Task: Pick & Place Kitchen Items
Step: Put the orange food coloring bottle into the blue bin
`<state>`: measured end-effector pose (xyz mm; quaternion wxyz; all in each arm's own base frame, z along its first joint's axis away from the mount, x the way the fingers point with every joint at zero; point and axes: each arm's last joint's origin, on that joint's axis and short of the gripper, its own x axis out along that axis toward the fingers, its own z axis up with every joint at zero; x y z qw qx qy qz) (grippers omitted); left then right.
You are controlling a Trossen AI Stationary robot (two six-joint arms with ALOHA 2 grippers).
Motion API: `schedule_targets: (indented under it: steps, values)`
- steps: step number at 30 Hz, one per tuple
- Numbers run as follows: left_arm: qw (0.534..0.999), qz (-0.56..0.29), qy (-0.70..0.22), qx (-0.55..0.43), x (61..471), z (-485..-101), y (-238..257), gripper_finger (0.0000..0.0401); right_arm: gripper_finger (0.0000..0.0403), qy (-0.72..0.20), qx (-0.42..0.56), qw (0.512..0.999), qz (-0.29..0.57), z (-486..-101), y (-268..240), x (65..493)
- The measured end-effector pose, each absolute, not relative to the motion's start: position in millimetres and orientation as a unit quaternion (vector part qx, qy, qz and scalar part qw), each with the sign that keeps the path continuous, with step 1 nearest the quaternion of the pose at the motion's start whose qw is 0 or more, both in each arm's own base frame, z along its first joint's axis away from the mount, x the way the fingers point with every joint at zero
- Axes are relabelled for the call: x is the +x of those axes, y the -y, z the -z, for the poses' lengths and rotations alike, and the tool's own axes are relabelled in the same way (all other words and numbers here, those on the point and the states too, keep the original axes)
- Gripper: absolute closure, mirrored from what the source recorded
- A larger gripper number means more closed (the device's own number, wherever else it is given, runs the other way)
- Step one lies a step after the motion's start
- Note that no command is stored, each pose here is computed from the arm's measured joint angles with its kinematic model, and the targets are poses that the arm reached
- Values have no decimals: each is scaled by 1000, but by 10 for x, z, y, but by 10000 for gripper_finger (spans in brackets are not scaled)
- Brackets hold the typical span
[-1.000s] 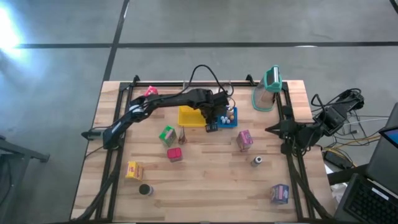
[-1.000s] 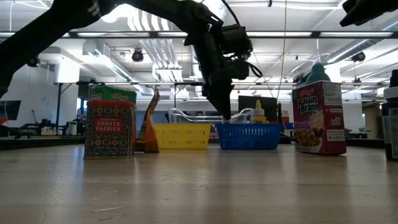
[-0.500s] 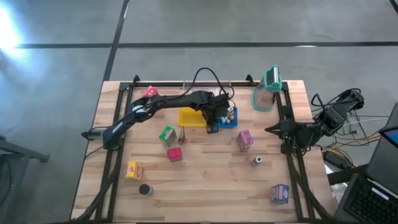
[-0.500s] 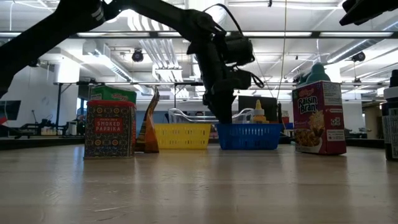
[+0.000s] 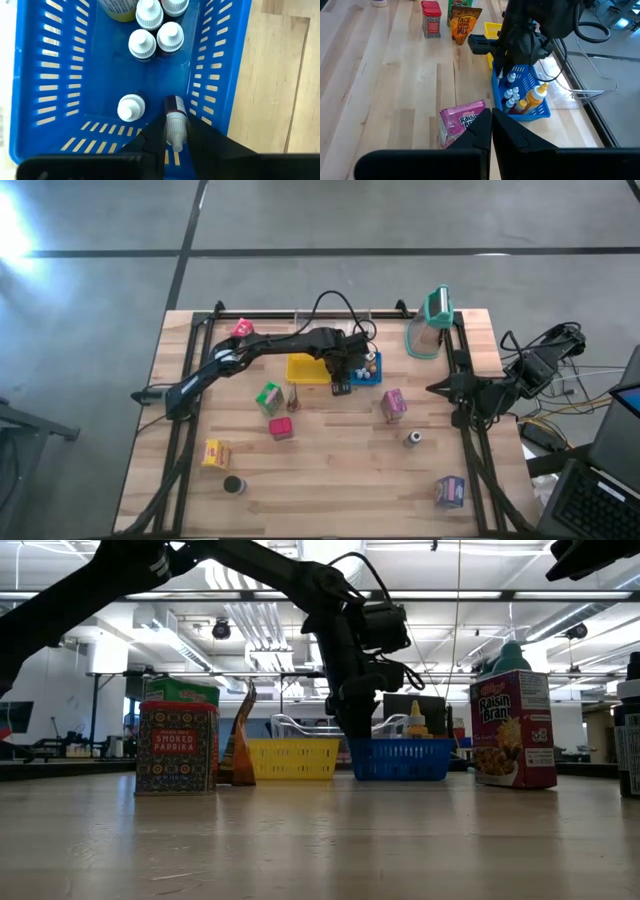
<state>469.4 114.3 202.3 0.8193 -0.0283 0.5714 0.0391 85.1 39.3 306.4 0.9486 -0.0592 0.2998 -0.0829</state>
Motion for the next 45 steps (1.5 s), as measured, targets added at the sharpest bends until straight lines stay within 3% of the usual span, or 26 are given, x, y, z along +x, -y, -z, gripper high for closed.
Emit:
schedule_targets:
  steps: [45]
  values:
    - [830, -30, -557, -25, 4724, -2055, -1145, 309, 394, -300, -64, 948, 81, -3062, -393, 852]
